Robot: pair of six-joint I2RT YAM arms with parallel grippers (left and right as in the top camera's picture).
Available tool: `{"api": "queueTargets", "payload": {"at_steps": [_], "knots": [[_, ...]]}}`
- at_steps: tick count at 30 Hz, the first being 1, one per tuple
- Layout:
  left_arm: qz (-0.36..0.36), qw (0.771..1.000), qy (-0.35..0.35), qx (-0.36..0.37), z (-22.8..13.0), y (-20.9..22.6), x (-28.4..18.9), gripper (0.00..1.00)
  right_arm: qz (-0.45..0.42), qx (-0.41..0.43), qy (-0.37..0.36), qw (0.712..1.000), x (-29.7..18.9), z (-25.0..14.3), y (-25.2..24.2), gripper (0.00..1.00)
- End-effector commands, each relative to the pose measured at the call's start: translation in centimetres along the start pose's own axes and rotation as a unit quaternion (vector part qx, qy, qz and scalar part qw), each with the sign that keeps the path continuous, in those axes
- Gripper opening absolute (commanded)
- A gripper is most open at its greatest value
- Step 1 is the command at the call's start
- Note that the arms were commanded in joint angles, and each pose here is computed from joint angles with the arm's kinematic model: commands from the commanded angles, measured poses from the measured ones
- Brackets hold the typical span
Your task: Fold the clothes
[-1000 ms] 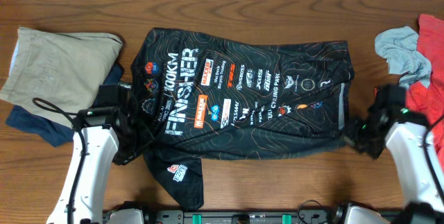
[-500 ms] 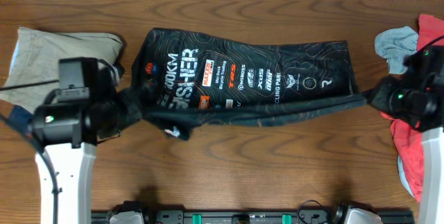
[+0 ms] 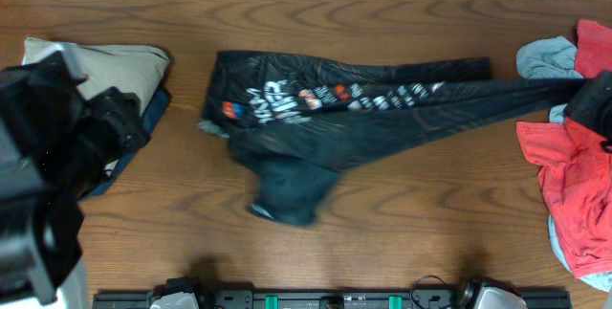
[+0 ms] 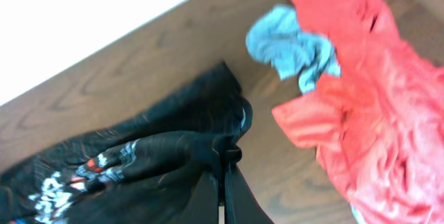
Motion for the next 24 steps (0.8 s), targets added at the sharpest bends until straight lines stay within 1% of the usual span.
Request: {"api": "queueTargets", "payload": {"at_steps": [1, 3, 5, 10, 13, 18, 19, 20, 21, 23, 24], "knots": [[-0.012, 0.999, -0.027, 0.023, 0.9, -0.7, -1.4, 0.06, -0.009, -0.015, -0.044, 0.999, -2.1, 1.6, -0.2, 0.01], [-0.011, 0.999, -0.023, 0.022, 0.8, -0.6, -1.4, 0.06, -0.008, -0.015, -0.047, 0.999, -2.2, 1.7, -0.1, 0.01], [-0.005, 1.0, 0.0, 0.014, 0.2, -0.3, -0.9, 0.06, -0.008, -0.014, -0.033, 0.999, -1.9, 1.3, -0.1, 0.01], [-0.012, 0.994, 0.105, -0.014, -2.1, 0.0, 1.2, 0.06, -0.009, -0.012, 0.007, 1.0, -0.4, 0.6, -0.3, 0.01], [0.001, 0.984, 0.175, -0.017, -3.9, 0.4, 3.8, 0.06, -0.01, -0.01, 0.029, 0.999, 0.5, 0.3, -0.4, 0.01], [0.018, 0.961, 0.277, 0.005, -7.6, 0.3, 8.3, 0.07, -0.011, -0.01, 0.044, 0.999, 1.0, 0.0, -0.4, 0.01], [0.022, 0.955, 0.297, 0.012, -8.5, 0.2, 9.4, 0.09, -0.011, -0.01, 0.044, 0.999, 1.0, 0.0, -0.4, 0.01], [0.026, 0.948, 0.316, 0.018, -9.5, 0.3, 10.5, 0.15, -0.011, -0.01, 0.044, 0.999, 1.0, 0.0, -0.4, 0.01], [0.031, 0.943, 0.332, 0.023, -10.3, 0.3, 11.4, 0.17, -0.011, -0.01, 0.044, 0.999, 1.0, 0.0, -0.4, 0.01], [0.041, 0.93, 0.363, 0.031, -11.9, 0.5, 13.5, 0.27, -0.011, -0.01, 0.044, 0.999, 1.0, 0.0, -0.4, 0.01], [0.048, 0.923, 0.379, 0.034, -12.9, 0.7, 14.6, 0.37, -0.011, -0.01, 0.044, 0.999, 1.0, 0.0, -0.4, 0.01]]}}
Point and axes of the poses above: each gripper's point midway between its finger pads, its own x axis out along the fingers, its own y axis along the line the jaws close on, z = x × y, the point moved 5 cm from there along -x, back along the fingers, and after that the axes turned 12 degrees about -x, right-handed, at the moved point
